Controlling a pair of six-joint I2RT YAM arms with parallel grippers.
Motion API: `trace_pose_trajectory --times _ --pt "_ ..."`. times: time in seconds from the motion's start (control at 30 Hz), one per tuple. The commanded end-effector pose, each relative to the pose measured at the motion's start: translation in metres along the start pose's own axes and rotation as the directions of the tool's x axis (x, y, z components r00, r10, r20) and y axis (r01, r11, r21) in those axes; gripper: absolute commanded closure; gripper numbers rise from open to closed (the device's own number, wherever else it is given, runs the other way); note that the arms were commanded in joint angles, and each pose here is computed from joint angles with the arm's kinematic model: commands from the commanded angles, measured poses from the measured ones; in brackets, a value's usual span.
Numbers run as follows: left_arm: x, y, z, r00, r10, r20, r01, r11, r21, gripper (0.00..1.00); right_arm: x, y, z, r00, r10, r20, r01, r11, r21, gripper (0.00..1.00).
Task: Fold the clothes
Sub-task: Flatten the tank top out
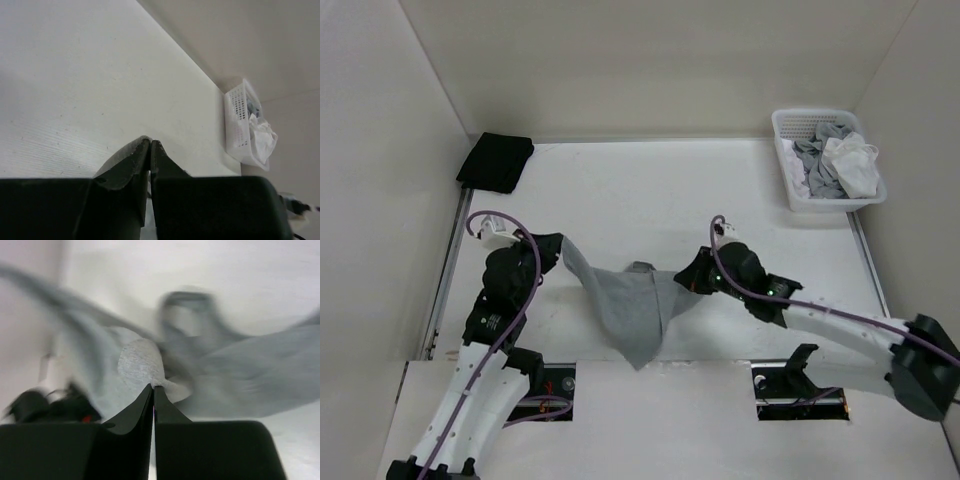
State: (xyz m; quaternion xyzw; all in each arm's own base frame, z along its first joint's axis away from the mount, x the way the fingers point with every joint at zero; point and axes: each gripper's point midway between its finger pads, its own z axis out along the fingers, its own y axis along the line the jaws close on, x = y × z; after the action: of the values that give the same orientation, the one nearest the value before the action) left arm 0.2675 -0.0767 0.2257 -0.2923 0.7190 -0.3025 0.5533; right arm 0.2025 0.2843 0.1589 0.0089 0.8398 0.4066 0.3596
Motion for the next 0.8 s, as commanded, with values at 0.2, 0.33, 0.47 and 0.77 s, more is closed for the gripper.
trace_pose_trajectory --times 0.2,0.33,0.47,0.77 --pt "0.010 0.017 0.017 1.000 0.008 -0.014 -0.009 0.999 -0.044 0.98 -0.058 -0.099 0.105 0.994 0.095 0.053 -0.103 0.978 0.178 0.98" --pt "0.019 0.028 0.019 0.999 0.010 -0.033 -0.012 0.998 -0.068 0.98 -0.124 -0.109 0.147 0.985 0.104 0.140 -0.130 0.973 0.191 0.98" --pt "0.033 0.042 0.016 0.998 0.000 -0.064 -0.006 0.996 -0.094 0.98 -0.175 -0.086 0.157 0.978 0.061 0.201 -0.095 0.981 0.166 0.70" --pt "0.056 0.058 0.011 0.992 0.010 -0.122 -0.023 0.994 -0.104 0.98 -0.074 -0.113 0.063 0.986 -0.047 0.159 -0.010 0.940 0.341 0.82"
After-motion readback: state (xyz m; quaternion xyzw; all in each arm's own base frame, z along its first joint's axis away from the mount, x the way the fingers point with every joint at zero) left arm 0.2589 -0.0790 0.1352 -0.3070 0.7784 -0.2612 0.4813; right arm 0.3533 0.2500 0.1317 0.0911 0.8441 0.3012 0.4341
